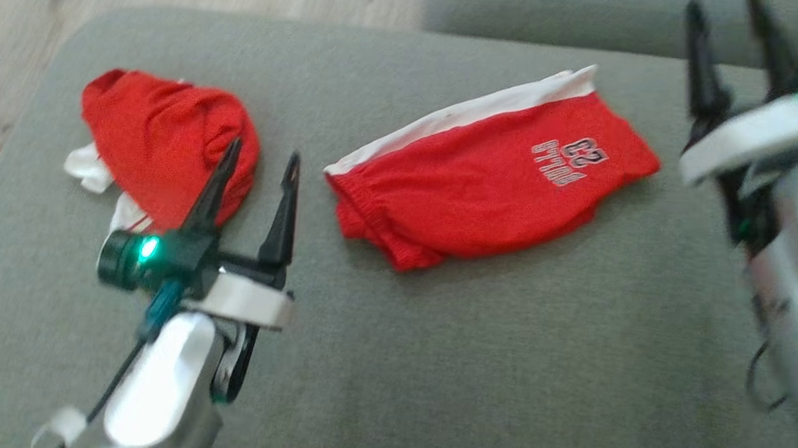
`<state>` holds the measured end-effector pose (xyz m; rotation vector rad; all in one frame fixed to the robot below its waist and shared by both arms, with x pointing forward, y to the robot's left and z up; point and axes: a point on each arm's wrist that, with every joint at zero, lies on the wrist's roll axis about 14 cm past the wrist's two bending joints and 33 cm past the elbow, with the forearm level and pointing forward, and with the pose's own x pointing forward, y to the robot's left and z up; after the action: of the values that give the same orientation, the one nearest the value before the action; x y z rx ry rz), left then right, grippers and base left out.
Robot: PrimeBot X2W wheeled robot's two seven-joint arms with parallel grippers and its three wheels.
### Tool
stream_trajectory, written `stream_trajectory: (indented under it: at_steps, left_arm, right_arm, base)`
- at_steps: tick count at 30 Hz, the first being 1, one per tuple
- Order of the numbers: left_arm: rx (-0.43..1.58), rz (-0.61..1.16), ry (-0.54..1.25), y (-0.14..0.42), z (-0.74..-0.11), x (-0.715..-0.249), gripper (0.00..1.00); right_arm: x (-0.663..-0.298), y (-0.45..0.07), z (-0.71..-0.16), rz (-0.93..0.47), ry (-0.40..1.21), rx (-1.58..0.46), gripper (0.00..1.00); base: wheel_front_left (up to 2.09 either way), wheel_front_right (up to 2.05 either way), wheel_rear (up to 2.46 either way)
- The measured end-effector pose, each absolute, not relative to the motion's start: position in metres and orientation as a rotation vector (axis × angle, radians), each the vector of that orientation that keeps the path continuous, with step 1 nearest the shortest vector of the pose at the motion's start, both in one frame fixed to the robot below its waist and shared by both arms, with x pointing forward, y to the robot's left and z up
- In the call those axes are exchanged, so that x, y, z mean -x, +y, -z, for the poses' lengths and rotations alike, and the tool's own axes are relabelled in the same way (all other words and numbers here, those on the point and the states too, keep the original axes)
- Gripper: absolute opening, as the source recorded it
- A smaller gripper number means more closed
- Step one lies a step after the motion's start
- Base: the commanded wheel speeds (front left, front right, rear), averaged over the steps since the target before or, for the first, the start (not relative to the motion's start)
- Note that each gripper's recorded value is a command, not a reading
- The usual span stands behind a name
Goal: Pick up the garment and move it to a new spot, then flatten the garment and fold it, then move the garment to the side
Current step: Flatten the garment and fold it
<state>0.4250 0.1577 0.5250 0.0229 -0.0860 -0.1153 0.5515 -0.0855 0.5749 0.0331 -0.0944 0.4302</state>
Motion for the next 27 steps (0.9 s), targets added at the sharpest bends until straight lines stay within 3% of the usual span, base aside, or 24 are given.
stream_trajectory:
  at_steps: [8, 14, 20, 27]
  left_arm:
    - [0.070, 0.094, -0.096, 0.152, -0.521, -0.384, 1.00]
    - [0.078, 0.134, -0.081, 0.136, -0.513, -0.363, 1.00]
    - [0.101, 0.138, -0.065, 0.132, -0.506, -0.356, 1.00]
    - [0.103, 0.159, -0.044, 0.129, -0.499, -0.358, 1.00]
  right_arm:
    - [-0.456, -0.108, -0.512, -0.312, -0.008, -0.139, 1.00]
    - [-0.412, -0.125, -0.498, -0.220, -0.003, -0.190, 1.00]
    - [-0.394, -0.140, -0.479, -0.170, 0.038, -0.185, 1.00]
    - [-0.409, -0.135, -0.476, -0.170, 0.080, -0.204, 1.00]
  base:
    - [0.00, 0.00, 0.00]
    - [0.00, 0.00, 0.00]
    - [0.00, 0.00, 0.00]
    - [0.00, 0.00, 0.00]
